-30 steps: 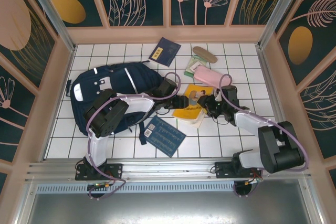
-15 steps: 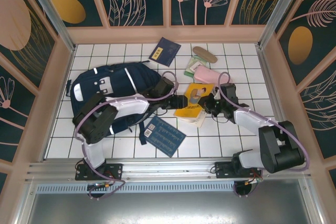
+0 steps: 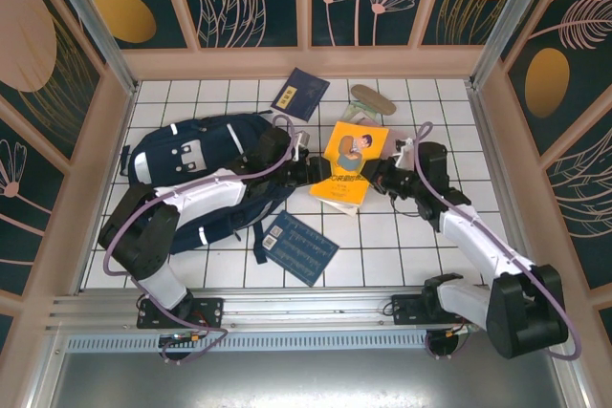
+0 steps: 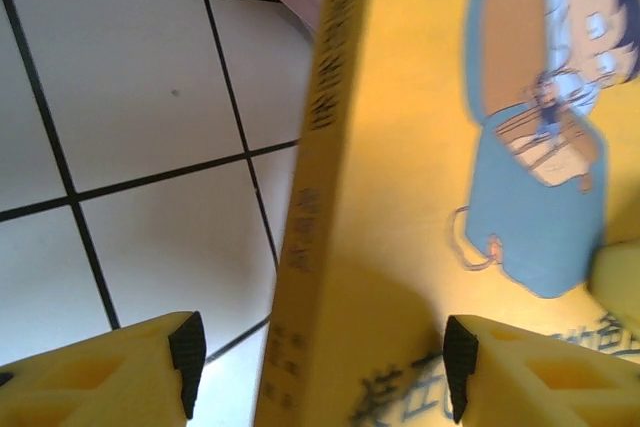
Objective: Pack books, pencil case, and school supplies into a backpack
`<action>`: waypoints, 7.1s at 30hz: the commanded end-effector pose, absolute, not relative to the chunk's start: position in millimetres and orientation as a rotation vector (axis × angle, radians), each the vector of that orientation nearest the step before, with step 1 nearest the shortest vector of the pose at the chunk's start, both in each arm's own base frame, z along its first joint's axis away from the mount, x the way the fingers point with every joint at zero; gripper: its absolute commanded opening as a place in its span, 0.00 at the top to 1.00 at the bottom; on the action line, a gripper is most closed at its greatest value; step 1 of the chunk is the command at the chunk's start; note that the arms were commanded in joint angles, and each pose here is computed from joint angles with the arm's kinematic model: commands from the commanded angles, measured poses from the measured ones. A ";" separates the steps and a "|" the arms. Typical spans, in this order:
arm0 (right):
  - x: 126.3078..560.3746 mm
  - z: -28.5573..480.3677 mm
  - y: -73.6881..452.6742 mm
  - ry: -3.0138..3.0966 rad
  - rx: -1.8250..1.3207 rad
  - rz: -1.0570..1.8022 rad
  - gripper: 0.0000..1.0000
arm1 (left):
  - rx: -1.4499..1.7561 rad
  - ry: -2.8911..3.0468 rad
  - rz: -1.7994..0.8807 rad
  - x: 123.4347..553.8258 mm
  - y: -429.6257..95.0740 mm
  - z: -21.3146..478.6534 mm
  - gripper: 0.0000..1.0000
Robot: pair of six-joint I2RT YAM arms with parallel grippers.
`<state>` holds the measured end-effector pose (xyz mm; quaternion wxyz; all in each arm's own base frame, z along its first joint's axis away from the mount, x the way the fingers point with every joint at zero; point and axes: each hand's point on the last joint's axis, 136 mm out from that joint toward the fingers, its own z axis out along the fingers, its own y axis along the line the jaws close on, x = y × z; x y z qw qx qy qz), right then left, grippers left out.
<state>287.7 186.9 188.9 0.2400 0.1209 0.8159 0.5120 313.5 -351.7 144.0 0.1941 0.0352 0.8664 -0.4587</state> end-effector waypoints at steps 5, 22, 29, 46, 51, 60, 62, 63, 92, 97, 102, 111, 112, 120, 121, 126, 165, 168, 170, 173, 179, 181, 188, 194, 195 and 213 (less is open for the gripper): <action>285.2 269.5 190.5 1.933 0.202 1.575 1.00 | 0.135 2.143 -1.732 296.4 -374.1 213.6 0.38; 295.0 249.1 176.1 2.006 0.302 1.392 0.96 | 0.268 2.005 -1.686 289.4 -366.1 269.1 1.00; 299.7 231.1 154.1 2.095 0.297 1.113 0.31 | 0.427 2.087 -1.178 307.6 -338.7 279.4 1.00; 250.8 325.1 144.8 1.608 -0.380 0.507 0.28 | 0.974 1.741 -0.660 283.9 -299.7 300.4 1.00; 226.6 328.4 171.9 1.571 -0.600 0.561 0.29 | 1.247 1.569 -0.687 246.7 -303.4 304.9 1.00; 195.1 345.9 193.4 1.458 -0.843 0.554 0.28 | 1.446 1.404 -0.865 201.6 -310.9 299.6 1.00; 204.6 345.2 181.9 1.494 -0.814 0.452 0.28 | 1.434 1.396 -0.813 202.2 -304.9 296.7 1.00; 206.0 343.9 178.8 1.501 -0.820 0.411 0.28 | 1.433 1.384 -0.779 201.5 -300.8 294.0 1.00; 144.1 316.2 235.2 1.351 -1.223 0.662 0.55 | 1.543 1.112 -0.721 159.5 -281.5 286.6 1.00; 138.5 308.4 238.6 1.365 -1.249 0.709 0.89 | 1.506 1.133 -0.706 165.7 -281.7 288.9 1.00; 161.6 336.3 217.1 1.413 -1.011 0.637 1.00 | 0.992 1.475 -0.711 230.8 -272.4 311.6 0.43; 240.6 345.8 151.5 1.779 -0.323 0.497 1.00 | 0.417 2.053 -0.698 314.3 -251.2 283.0 0.22; 249.7 339.7 144.1 1.825 -0.233 0.491 1.00 | 0.343 2.103 -0.722 321.7 -243.7 276.4 0.24; 277.9 280.9 143.1 2.081 0.034 0.673 1.00 | -0.378 2.305 -0.902 350.2 -180.7 210.6 0.22; 278.5 277.4 145.5 2.086 0.043 0.696 1.00 | -0.443 2.342 -0.893 352.5 -177.1 199.2 0.22; 279.5 271.8 155.9 2.092 0.032 0.768 1.00 | -0.594 2.440 -0.917 364.2 -173.0 159.8 0.31; 286.8 263.3 161.4 2.087 0.067 0.813 1.00 | -0.390 2.454 -0.821 449.3 -186.9 139.5 1.00; 288.6 259.7 155.7 2.090 0.099 0.782 1.00 | -0.336 2.442 -0.832 447.4 -188.7 151.7 1.00; 289.9 257.3 151.1 2.089 0.119 0.760 1.00 | -0.270 2.439 -0.850 442.5 -192.4 165.7 1.00; 292.0 257.9 145.2 2.071 0.147 0.751 1.00 | -0.172 2.423 -0.846 430.2 -192.1 195.5 1.00; 302.7 271.0 140.8 2.057 0.210 0.910 1.00 | 0.064 2.260 -0.923 390.7 -196.0 283.4 1.00; 305.3 280.8 143.0 2.039 0.207 1.000 1.00 | 0.101 2.233 -0.925 379.8 -193.9 305.1 1.00; 294.4 328.0 162.6 1.957 0.102 1.249 1.00 | 0.180 2.217 -0.991 343.4 -195.0 330.9 1.00; 291.3 326.9 182.2 2.009 0.064 1.428 1.00 | 0.241 2.175 -1.058 331.4 -200.4 349.9 1.00; 291.6 324.6 185.6 2.015 0.068 1.466 1.00 | 0.244 2.165 -1.062 331.9 -200.4 353.5 1.00; 308.9 256.5 272.6 2.292 0.088 1.572 1.00 | 0.217 2.023 -1.296 337.6 -192.6 384.8 1.00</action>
